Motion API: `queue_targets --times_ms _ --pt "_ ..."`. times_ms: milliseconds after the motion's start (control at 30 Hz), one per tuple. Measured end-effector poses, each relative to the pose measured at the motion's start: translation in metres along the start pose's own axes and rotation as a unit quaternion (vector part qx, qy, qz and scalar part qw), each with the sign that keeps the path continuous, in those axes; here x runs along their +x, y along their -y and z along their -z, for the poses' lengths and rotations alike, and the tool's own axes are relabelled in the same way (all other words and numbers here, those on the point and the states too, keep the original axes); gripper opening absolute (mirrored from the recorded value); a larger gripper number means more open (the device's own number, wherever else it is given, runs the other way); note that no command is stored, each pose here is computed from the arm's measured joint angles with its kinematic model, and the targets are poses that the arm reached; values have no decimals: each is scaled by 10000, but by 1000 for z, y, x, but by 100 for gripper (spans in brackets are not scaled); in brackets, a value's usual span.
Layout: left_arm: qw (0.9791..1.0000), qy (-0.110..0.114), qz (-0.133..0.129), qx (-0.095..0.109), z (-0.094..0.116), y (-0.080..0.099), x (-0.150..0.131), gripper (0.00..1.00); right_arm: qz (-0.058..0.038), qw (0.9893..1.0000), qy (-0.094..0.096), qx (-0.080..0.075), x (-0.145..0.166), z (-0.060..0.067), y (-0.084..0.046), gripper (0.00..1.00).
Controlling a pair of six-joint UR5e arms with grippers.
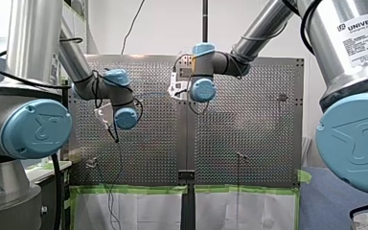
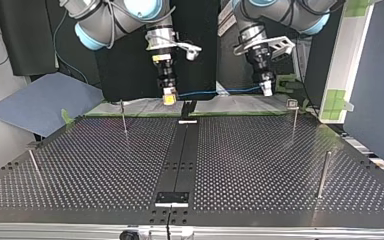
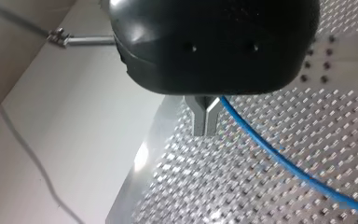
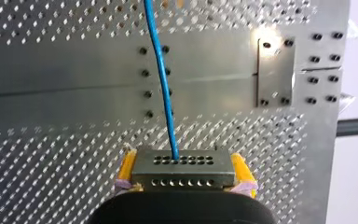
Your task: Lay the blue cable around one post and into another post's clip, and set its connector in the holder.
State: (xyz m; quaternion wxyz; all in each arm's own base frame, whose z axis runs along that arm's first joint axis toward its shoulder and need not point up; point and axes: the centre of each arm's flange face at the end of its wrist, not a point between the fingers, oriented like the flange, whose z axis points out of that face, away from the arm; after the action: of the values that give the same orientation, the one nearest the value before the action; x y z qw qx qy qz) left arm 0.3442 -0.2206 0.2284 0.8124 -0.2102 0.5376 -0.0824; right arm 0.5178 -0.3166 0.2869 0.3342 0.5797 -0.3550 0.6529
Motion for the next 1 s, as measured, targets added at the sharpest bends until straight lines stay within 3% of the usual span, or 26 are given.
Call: queue_targets --times_ms 267,500,700,1000 --pt "9993 202 262 -167 -25 -7 -25 0 59 9996 -100 257 24 -14 13 0" --pt "9969 477 538 -321 -51 -11 -52 0 116 9990 -123 419 43 -22 23 0" --pt "9942 709 771 -260 -76 -8 -78 0 105 9984 -222 518 63 -31 30 0" --pt "9904 909 1032 -158 -114 -9 -108 0 37 9968 -521 607 96 -46 39 0"
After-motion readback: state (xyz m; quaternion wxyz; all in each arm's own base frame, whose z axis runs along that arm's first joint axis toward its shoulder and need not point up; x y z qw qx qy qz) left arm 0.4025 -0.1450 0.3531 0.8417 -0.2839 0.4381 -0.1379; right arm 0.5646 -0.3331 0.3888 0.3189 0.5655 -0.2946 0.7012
